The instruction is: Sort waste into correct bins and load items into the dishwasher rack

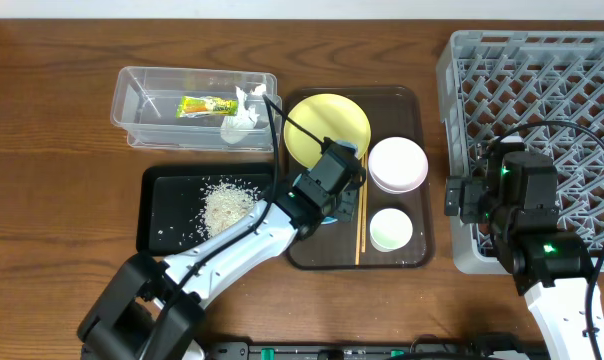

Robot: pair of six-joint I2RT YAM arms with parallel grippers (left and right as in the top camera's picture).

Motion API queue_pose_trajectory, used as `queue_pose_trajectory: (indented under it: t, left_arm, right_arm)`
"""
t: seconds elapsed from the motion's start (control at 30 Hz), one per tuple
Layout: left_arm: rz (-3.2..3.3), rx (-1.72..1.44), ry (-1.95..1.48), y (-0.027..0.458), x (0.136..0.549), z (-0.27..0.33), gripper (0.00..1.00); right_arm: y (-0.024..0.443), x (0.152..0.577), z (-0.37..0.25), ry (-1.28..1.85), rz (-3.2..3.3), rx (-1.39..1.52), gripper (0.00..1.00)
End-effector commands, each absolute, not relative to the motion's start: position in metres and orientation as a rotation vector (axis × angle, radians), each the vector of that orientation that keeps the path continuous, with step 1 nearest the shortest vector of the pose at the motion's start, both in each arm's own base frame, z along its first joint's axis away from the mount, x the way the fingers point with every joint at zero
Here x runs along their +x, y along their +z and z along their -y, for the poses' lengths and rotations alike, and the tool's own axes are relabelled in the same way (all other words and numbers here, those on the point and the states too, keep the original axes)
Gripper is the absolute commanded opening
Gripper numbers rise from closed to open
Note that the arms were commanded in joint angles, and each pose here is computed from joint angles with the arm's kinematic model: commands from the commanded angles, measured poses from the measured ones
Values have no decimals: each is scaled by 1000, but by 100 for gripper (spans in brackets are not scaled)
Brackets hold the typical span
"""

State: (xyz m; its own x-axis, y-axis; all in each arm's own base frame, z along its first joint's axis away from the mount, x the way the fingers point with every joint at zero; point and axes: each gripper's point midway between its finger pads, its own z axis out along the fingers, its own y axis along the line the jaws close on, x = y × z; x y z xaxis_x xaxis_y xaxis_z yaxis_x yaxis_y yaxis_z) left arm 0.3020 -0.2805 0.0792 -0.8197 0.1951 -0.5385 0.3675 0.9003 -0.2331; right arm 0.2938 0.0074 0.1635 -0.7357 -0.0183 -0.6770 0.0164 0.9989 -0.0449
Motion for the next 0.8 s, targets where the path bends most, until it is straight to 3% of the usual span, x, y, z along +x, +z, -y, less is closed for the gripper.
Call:
queue_pose_trajectory:
  t: [0.0,0.17,0.77]
  left_arm:
    - [-2480,469,-598,109,299,300,35]
    - [-2514,566,-777,110,273,320,36]
    - [-2610,678,-743,81,240,332,36]
  right_arm:
    - [173,298,-12,-48,-2374,-18,99]
    - [173,298,-12,-48,-2373,-18,99]
    - [173,298,-13,-47,-2374,-18,99]
